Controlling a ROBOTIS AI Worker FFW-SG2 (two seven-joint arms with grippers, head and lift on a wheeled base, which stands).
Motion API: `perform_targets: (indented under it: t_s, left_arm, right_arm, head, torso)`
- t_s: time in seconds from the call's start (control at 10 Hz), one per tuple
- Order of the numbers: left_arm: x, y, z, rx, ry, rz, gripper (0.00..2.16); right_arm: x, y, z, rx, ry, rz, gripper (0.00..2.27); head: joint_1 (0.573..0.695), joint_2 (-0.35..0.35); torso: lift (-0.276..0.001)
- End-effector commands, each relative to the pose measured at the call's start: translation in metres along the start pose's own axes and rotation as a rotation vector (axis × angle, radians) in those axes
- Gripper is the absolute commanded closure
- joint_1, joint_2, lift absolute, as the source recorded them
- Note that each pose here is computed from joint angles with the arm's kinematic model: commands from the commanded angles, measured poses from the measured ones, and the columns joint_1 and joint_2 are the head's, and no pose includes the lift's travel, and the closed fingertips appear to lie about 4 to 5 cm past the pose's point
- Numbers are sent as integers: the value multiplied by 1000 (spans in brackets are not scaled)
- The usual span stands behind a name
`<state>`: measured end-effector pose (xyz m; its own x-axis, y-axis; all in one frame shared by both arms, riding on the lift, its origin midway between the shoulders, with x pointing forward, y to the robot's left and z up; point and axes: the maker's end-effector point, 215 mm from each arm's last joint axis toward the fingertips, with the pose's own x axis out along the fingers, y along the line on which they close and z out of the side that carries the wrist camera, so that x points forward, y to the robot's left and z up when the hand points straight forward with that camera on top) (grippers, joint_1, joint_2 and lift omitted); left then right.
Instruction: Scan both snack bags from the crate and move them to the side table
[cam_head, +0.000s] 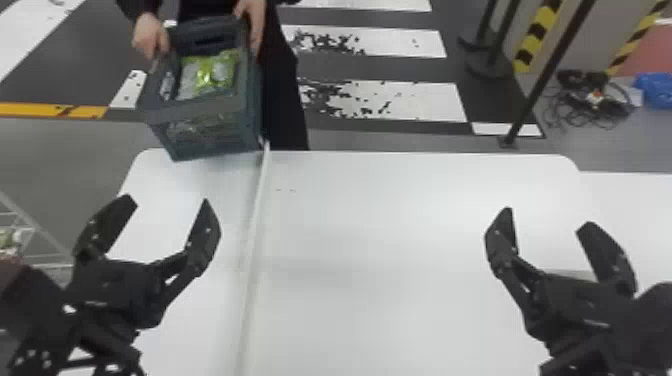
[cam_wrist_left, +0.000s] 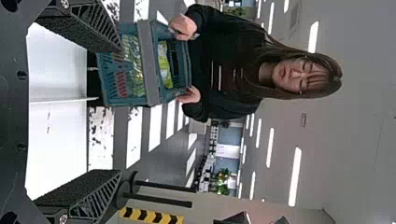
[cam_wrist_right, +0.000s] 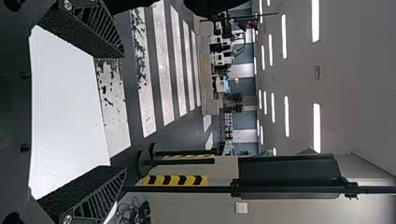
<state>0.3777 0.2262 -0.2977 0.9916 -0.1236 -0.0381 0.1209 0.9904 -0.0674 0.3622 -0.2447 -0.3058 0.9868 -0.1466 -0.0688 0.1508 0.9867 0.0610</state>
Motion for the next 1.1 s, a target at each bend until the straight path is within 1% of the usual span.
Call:
perform_targets:
  t_s: [0.0,0.5,0.7,1.0]
  left_arm:
    - [0,-2,1,5,-2,-6,73]
    - [0,-5,-1,13,4,-35,73]
    - [0,-7,-2,16,7,-51,73]
    - [0,-8,-3,17,9,-60,73]
  right_arm:
    - [0,1,0,2,-1,0,73]
    - [0,1,-2,4,6,-1,80]
    - [-1,5,-17,3,64,5,80]
    - [-1,6,-20,5,77,7,80]
  head:
    - [695,-27]
    - [695,-36]
    - [695,-36]
    - [695,-31]
  torso:
    - [-29]
    - [-29]
    - [-29]
    - [-29]
